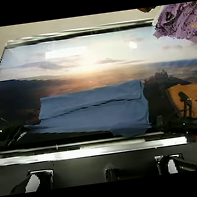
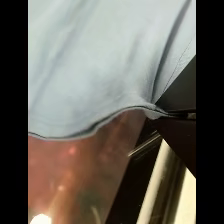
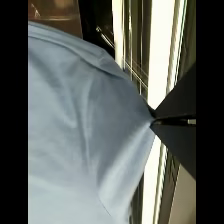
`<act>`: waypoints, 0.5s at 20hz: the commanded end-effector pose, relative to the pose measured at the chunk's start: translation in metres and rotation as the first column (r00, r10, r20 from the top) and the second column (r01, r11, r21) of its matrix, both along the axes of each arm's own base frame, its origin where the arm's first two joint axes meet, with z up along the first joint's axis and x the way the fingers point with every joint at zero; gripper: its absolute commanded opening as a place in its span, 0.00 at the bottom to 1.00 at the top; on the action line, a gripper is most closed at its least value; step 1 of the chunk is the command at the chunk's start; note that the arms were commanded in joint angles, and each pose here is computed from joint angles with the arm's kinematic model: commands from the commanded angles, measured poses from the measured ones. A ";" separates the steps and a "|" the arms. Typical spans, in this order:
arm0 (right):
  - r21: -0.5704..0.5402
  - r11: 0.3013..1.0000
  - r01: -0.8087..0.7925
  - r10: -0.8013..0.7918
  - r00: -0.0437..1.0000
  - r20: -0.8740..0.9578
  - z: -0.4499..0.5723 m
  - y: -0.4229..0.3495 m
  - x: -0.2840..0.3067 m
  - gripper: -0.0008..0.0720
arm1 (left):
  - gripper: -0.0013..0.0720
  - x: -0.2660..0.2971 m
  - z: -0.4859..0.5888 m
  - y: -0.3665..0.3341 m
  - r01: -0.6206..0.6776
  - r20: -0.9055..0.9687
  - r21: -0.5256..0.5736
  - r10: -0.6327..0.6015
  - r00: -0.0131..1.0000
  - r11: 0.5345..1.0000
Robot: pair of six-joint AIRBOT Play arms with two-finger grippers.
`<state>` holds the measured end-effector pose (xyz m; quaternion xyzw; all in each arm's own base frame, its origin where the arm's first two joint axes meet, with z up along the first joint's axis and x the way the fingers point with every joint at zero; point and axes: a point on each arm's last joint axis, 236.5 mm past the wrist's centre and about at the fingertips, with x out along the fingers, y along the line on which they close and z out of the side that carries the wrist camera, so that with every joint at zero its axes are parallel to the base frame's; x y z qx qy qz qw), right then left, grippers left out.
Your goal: Fold the clothes and pants, and hang the long-sleeved shirts on hangers.
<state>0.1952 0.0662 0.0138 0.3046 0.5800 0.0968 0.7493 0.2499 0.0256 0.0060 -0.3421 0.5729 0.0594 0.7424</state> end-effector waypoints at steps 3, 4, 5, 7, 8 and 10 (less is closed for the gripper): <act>0.009 1.000 0.014 -0.015 0.996 0.093 0.018 -0.016 0.058 0.04 | 0.03 0.034 -0.006 0.008 -0.026 0.084 0.069 0.020 0.996 0.997; 0.026 1.000 0.010 -0.013 0.994 0.105 0.020 -0.018 0.073 0.04 | 0.03 0.041 -0.009 0.006 -0.022 0.091 0.071 0.015 0.996 0.997; 0.044 0.999 0.001 -0.006 0.993 0.114 0.022 -0.019 0.088 0.04 | 0.03 0.049 -0.012 0.004 -0.016 0.099 0.072 0.009 0.995 0.997; 0.034 0.998 -0.052 0.047 0.992 0.119 0.019 -0.014 0.117 0.04 | 0.03 0.070 -0.015 0.001 0.002 0.121 0.084 -0.012 0.993 0.996; 0.029 0.997 -0.074 0.070 0.991 0.118 0.017 -0.009 0.132 0.04 | 0.03 0.079 -0.017 0.000 0.011 0.123 0.087 -0.022 0.992 0.996; -0.003 0.997 -0.081 0.081 0.991 0.108 0.007 -0.008 0.164 0.04 | 0.03 0.099 -0.023 -0.001 0.032 0.111 0.086 -0.041 0.993 0.996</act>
